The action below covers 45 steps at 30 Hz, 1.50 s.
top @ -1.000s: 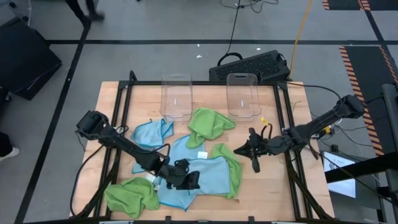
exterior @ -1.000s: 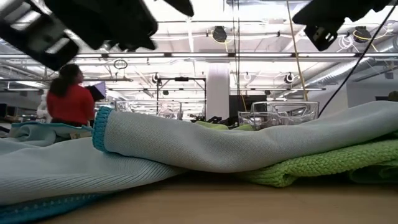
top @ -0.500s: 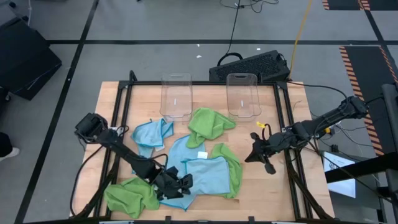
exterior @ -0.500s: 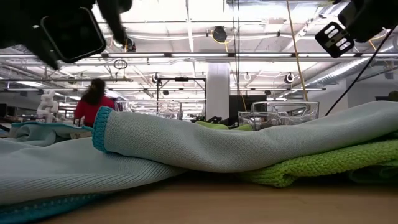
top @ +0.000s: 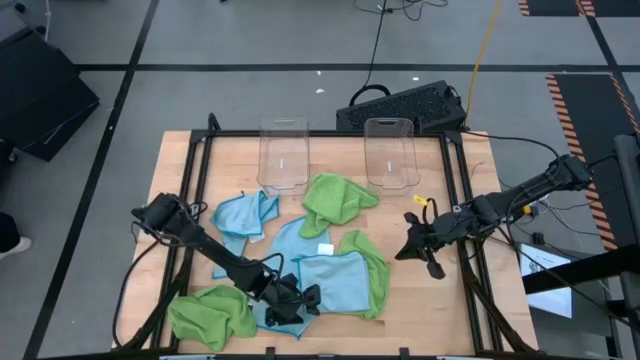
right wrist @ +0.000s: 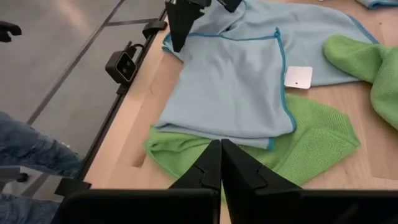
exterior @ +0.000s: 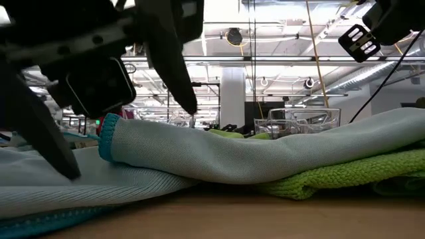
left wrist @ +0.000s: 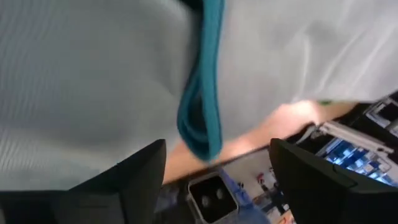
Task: Fold microfiber towels
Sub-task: Fold the right blue microfiber towel
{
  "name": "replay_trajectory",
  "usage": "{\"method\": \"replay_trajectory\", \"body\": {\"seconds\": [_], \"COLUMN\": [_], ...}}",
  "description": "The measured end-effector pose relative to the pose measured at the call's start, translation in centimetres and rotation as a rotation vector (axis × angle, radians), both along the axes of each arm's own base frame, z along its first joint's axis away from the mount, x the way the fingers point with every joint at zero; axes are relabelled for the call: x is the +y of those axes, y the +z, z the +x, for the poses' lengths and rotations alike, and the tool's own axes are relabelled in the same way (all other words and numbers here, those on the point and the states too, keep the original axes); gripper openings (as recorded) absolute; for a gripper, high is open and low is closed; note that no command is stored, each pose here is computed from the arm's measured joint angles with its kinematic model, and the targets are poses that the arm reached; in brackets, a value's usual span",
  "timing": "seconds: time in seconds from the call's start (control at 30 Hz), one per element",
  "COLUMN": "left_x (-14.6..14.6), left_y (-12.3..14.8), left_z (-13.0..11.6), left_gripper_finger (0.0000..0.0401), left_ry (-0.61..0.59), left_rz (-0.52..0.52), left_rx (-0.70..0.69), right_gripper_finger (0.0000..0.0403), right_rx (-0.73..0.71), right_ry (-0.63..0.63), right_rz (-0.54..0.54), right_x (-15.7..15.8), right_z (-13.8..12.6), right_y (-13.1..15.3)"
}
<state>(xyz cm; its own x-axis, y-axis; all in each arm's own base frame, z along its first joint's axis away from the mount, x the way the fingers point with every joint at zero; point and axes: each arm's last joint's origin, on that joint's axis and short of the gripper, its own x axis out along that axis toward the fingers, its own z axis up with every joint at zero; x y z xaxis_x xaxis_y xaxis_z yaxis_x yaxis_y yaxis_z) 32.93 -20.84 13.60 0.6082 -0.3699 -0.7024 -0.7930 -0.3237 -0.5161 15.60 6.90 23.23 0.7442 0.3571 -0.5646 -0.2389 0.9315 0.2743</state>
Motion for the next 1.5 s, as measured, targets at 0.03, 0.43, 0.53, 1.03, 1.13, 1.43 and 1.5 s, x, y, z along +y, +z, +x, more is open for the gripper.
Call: {"method": "replay_trajectory", "body": {"seconds": [0.03, 0.43, 0.53, 1.03, 1.13, 1.43, 1.5], "left_x": [0.0, 1.0, 1.1, 1.2, 1.1, 1.1, 1.2], "left_y": [-0.2, -0.8, -0.8, -0.9, -0.7, -0.4, -0.5], "left_z": [0.0, 0.5, 0.5, 0.3, 0.4, 0.7, 0.7], "left_gripper_finger": [0.0293, 0.0294, 0.0282, 0.0096, 0.0078, 0.0117, 0.0134], "left_ry": [0.007, -0.004, -0.025, -0.072, -0.076, -0.081, -0.082], "left_rz": [0.012, 0.156, 0.178, 0.227, 0.215, 0.209, 0.209], "left_rx": [-0.001, -0.040, -0.043, -0.044, -0.064, -0.099, -0.099], "right_gripper_finger": [0.0000, 0.0000, 0.0000, 0.0000, 0.0000, 0.0000, 0.0000], "right_rx": [0.001, 0.065, 0.055, -0.038, -0.032, 0.009, 0.023], "right_ry": [-0.002, -0.077, -0.098, -0.234, -0.243, -0.271, -0.278], "right_rz": [-0.001, 0.081, 0.077, 0.141, 0.154, 0.178, 0.181], "right_x": [0.0, 0.0, -0.1, -0.2, -0.2, 0.0, 0.1], "right_z": [0.1, 0.0, 0.0, 0.6, 0.6, 1.0, 1.1], "right_y": [0.0, -0.7, -0.7, 0.2, 0.2, -0.3, -0.5]}}
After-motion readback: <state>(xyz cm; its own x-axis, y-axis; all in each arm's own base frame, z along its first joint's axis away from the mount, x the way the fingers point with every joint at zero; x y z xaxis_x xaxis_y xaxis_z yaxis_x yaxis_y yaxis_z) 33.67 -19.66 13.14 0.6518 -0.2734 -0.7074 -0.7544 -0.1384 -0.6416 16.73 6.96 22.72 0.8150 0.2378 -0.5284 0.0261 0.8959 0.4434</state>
